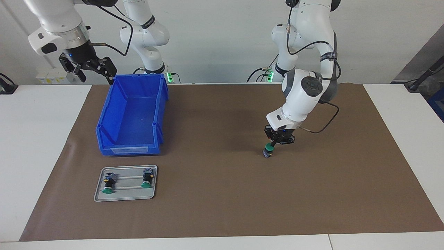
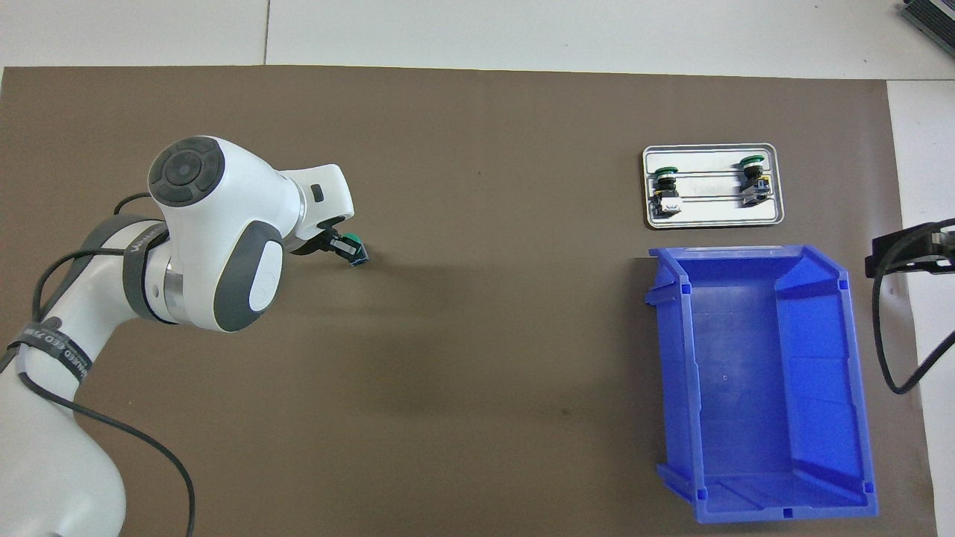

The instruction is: Place and press button with both arms

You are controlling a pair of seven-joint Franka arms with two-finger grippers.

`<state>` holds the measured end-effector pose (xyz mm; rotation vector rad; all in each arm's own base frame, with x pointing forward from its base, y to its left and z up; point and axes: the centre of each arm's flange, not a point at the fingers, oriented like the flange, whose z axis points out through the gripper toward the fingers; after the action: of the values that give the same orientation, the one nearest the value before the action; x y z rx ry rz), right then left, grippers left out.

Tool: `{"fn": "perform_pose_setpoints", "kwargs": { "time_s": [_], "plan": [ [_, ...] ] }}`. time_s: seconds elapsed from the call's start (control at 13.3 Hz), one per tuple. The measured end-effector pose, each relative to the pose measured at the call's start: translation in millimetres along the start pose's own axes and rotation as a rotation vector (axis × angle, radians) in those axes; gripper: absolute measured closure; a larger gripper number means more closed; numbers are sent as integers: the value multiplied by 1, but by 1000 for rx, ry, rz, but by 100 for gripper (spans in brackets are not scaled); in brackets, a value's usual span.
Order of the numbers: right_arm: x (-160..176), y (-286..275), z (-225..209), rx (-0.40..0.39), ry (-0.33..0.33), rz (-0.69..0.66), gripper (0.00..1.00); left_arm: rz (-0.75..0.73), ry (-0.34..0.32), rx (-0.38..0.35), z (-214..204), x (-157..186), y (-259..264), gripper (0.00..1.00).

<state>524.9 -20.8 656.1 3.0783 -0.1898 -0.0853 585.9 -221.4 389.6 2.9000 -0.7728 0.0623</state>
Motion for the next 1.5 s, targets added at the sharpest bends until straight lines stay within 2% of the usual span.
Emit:
{"fn": "perform_pose_setpoints", "kwargs": {
  "time_s": [0.15,0.3,0.45,0.68,0.75,0.83,0.9,1.05,1.5],
  "plan": [
    [0,0,0,0,0,0,0,-25,5,2,-17,3,-5,99],
    [0,0,0,0,0,0,0,-77,12,10,-41,-4,-25,94],
    [0,0,0,0,0,0,0,-136,20,15,-69,-19,-57,74],
    [0,0,0,0,0,0,0,-241,36,21,-107,-51,-115,38],
    [0,0,0,0,0,0,0,-275,47,33,-119,-62,-135,28],
    [0,0,0,0,0,0,0,-301,46,51,-131,-73,-153,11],
    [0,0,0,0,0,0,0,-314,41,76,-144,-83,-165,2],
    [0,0,0,0,0,0,0,-317,37,124,-174,-98,-171,0],
    [0,1,0,0,0,1,0,-376,7,122,-259,-128,-148,0]
  ]
}}
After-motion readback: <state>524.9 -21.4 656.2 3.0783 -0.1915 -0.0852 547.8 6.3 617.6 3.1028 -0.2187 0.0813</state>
